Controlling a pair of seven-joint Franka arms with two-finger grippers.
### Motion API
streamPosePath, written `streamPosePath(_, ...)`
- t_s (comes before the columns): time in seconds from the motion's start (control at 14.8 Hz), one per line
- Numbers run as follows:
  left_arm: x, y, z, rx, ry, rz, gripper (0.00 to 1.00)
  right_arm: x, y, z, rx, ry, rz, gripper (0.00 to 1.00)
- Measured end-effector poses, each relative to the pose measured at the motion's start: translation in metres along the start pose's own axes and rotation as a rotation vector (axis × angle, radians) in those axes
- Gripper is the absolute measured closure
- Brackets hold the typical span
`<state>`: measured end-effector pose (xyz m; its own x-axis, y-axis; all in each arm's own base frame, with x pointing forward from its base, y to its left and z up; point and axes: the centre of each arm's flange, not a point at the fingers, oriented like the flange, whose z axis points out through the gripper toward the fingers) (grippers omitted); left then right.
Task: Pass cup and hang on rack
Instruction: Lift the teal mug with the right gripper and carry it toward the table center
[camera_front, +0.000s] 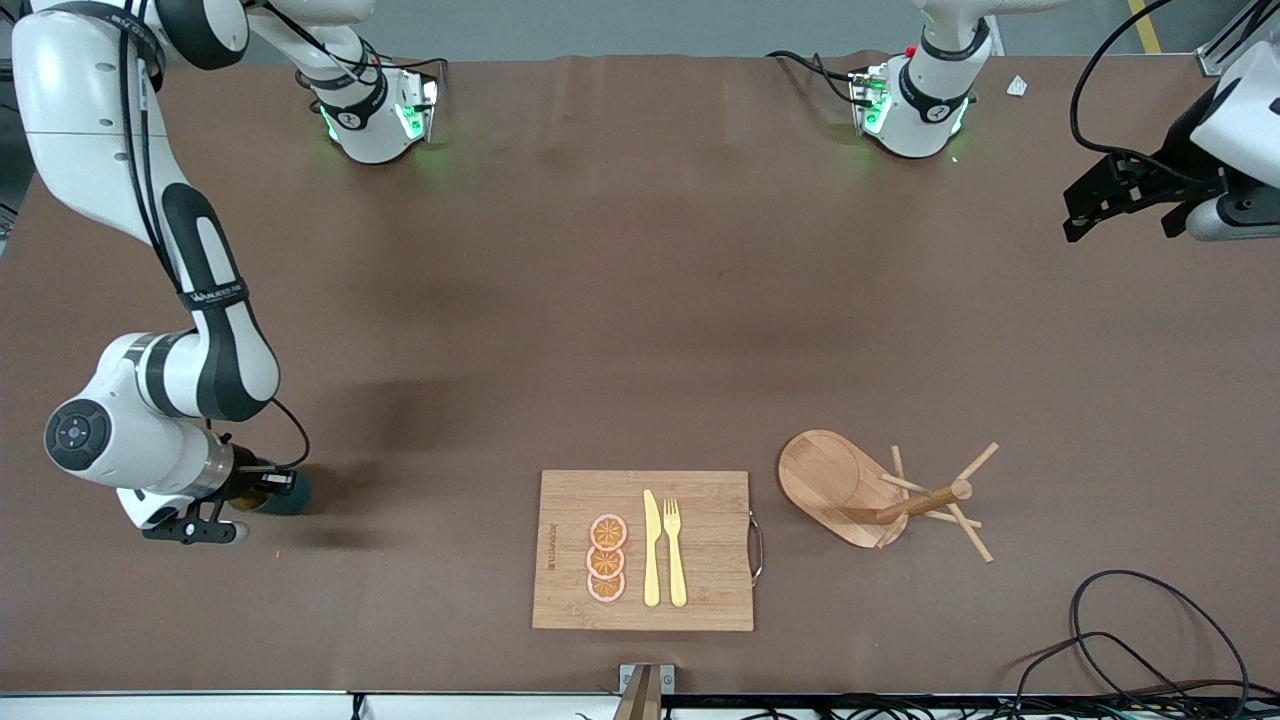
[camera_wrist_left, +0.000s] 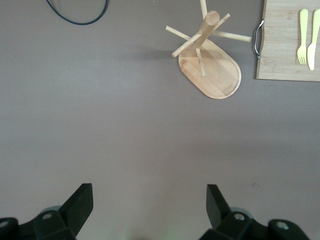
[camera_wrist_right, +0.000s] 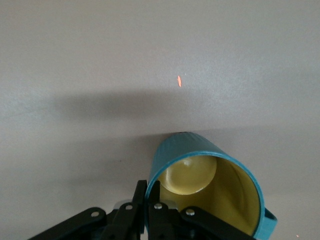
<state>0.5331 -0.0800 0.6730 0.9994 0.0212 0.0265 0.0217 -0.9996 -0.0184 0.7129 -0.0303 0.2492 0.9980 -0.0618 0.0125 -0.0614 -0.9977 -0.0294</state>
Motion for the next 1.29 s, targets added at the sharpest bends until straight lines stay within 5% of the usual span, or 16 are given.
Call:
streamPosePath(0.34, -0.001, 0.004, 0.000, 0.000, 0.000, 0.007, 0.00, 0.006, -0.037, -0.029, 0.030, -0.057, -0.042, 0.96)
streamPosePath(0.61, -0.001, 0.007, 0.000, 0.000, 0.000, 0.014, 0.00, -0.007, -0.151, -0.073, 0.201, -0.129, -0.044, 0.96)
streamPosePath(0.88, -0.002, 0.011, 0.000, 0.000, 0.000, 0.020, 0.00, -0.050, -0.288, -0.086, 0.263, -0.188, 0.083, 0.96)
streamPosePath(1.29, -0.002, 0.013, 0.000, 0.000, 0.000, 0.024, 0.00, -0.183, -0.533, -0.078, 0.363, -0.061, 0.151, 0.96)
